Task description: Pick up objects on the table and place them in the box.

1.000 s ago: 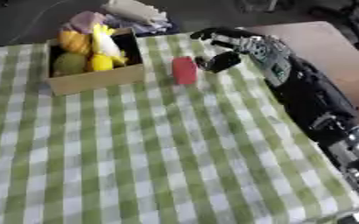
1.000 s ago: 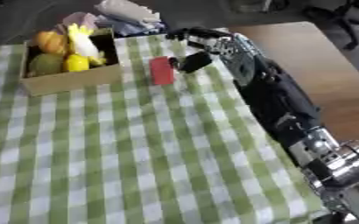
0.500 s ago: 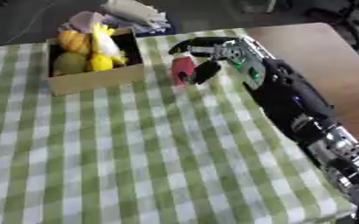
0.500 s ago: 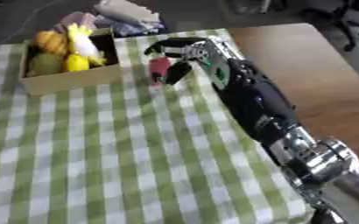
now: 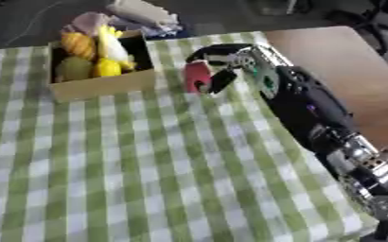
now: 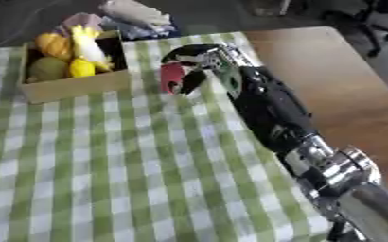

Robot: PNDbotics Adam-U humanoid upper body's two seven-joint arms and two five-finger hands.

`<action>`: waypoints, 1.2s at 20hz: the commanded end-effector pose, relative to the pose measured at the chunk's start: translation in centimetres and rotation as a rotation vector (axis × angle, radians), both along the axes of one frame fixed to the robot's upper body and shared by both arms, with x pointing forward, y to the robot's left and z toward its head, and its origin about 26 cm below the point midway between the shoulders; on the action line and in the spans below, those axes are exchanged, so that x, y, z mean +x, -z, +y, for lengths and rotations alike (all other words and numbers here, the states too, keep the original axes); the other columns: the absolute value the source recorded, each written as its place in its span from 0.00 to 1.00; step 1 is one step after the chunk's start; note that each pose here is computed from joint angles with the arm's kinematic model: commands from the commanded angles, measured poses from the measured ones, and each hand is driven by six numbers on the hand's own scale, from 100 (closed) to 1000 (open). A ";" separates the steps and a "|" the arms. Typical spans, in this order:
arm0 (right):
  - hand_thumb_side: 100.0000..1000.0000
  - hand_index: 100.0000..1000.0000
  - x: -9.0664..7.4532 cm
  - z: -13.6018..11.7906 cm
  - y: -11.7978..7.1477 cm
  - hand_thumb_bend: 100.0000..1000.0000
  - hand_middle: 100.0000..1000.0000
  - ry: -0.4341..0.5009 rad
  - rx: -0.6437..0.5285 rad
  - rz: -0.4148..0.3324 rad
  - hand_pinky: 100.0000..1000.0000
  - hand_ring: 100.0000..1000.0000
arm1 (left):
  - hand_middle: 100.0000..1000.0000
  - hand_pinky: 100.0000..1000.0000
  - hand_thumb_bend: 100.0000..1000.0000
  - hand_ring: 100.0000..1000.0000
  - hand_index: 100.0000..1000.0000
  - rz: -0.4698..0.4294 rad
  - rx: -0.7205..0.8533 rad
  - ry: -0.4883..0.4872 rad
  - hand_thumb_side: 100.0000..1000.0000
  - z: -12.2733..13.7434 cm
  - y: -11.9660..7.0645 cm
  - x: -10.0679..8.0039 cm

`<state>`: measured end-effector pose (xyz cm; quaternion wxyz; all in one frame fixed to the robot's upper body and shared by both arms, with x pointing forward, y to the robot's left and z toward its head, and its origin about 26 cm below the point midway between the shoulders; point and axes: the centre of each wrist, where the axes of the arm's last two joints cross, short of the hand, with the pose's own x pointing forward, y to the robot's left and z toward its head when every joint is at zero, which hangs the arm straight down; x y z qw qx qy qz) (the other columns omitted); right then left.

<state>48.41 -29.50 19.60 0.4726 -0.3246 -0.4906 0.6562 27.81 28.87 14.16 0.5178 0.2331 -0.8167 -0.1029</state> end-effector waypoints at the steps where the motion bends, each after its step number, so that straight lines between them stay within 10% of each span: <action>1: 0.19 1.00 0.1 -0.7 -1.0 0.00 0.79 0.024 0.001 -0.055 0.92 0.94 | 0.62 0.69 0.00 0.62 0.86 -0.019 0.012 0.005 0.77 -0.1 -0.6 -0.2; 6: 0.13 0.81 0.1 -0.6 -1.6 0.00 0.41 -0.008 0.131 -0.256 0.79 0.75 | 0.62 0.69 0.00 0.62 0.86 -0.016 0.008 0.002 0.78 -0.2 -0.5 -0.2; 17: 0.11 0.75 0.2 2.1 -5.0 0.00 0.39 -0.139 0.285 -0.407 0.76 0.72 | 0.62 0.68 0.00 0.62 0.86 -0.012 0.000 0.014 0.77 -0.4 -0.5 -0.1; 24: 0.11 0.79 1.0 4.2 -5.5 0.00 0.41 -0.142 0.306 -0.366 0.77 0.73 | 0.62 0.68 0.00 0.62 0.86 -0.006 -0.019 0.054 0.78 -1.1 -0.5 0.0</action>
